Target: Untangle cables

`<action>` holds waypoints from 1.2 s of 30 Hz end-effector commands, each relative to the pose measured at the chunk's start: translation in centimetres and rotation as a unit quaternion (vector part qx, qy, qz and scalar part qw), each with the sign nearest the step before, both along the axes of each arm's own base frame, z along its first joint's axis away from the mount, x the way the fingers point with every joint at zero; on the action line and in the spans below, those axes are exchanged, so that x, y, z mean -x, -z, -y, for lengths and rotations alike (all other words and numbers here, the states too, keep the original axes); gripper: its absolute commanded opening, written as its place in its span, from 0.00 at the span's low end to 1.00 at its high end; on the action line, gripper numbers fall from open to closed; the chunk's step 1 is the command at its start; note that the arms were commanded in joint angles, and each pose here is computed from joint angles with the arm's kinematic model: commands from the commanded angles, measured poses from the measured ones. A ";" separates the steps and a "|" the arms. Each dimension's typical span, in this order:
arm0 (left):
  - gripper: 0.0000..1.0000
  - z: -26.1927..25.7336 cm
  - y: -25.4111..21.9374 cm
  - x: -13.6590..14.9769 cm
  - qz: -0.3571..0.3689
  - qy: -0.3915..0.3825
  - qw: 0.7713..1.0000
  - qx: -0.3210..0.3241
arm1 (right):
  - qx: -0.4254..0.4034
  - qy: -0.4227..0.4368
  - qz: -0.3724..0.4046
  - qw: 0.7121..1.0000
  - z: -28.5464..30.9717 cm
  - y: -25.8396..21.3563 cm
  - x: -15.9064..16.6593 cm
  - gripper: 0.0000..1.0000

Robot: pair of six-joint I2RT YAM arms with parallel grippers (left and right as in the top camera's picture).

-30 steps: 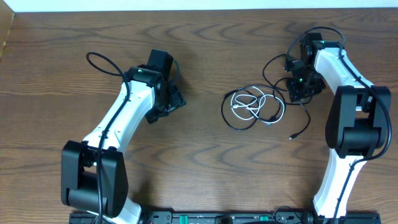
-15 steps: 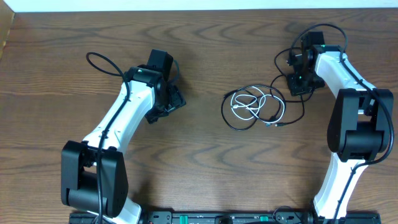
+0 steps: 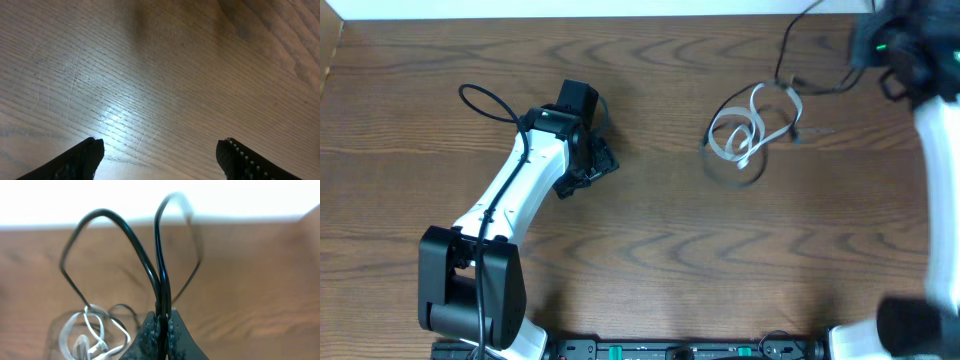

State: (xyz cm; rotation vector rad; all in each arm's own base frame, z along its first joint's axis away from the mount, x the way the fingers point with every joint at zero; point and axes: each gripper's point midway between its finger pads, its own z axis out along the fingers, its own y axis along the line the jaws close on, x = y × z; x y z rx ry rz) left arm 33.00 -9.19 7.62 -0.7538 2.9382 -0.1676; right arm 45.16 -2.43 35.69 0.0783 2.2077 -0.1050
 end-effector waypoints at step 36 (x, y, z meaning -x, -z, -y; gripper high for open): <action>0.78 -0.3 0.3 0.1 -0.004 -0.002 1.000 -0.008 | -0.333 -0.170 0.212 0.903 -11.6 -16.9 5.4 0.01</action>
